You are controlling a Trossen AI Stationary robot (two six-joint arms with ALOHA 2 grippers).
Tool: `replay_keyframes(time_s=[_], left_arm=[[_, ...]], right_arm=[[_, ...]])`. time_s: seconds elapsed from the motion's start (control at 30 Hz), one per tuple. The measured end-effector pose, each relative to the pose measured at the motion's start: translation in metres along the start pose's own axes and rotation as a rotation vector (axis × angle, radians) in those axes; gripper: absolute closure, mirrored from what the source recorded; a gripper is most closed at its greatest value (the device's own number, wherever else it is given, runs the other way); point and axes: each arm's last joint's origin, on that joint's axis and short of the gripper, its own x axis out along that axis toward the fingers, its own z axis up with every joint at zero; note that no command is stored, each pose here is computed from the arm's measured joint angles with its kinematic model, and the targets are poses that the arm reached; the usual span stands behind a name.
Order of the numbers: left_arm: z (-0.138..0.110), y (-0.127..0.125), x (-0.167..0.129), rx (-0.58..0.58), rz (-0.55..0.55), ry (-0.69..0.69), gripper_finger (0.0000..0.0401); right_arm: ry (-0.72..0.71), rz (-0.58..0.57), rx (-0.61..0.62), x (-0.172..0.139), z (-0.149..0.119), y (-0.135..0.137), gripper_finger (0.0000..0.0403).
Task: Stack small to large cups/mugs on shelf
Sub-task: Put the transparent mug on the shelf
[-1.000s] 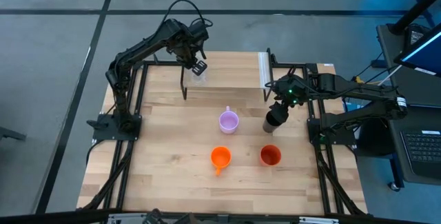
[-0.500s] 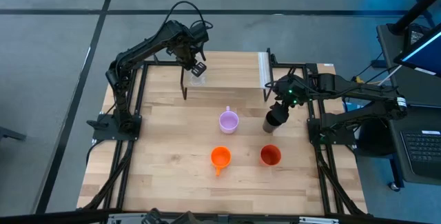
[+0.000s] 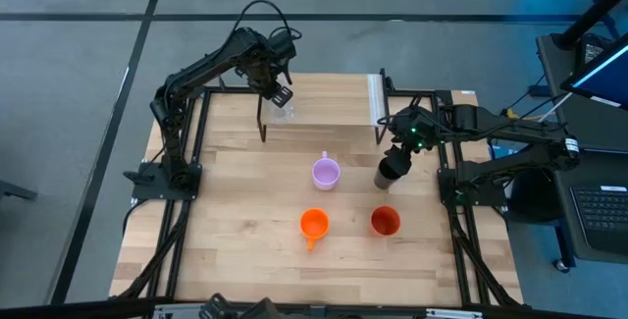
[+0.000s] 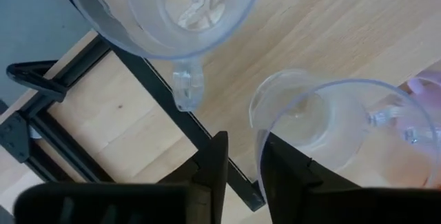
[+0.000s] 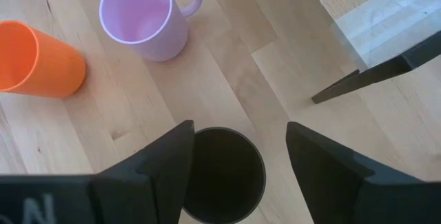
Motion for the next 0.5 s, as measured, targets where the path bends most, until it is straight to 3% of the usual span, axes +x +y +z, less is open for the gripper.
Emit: replay_keyframes(time_s=[0.33,0.5], left_arm=[[0.003,0.002,-0.048,-0.013,-0.080,-0.180,0.0321],[-0.017,-0.020,-0.085,0.087,-0.323,-0.241,0.0321]], right_arm=[[0.003,-0.001,0.000,0.000,0.000,0.000,0.0171],[0.007,-0.003,0.001,0.000,-0.001,0.000,0.0171]])
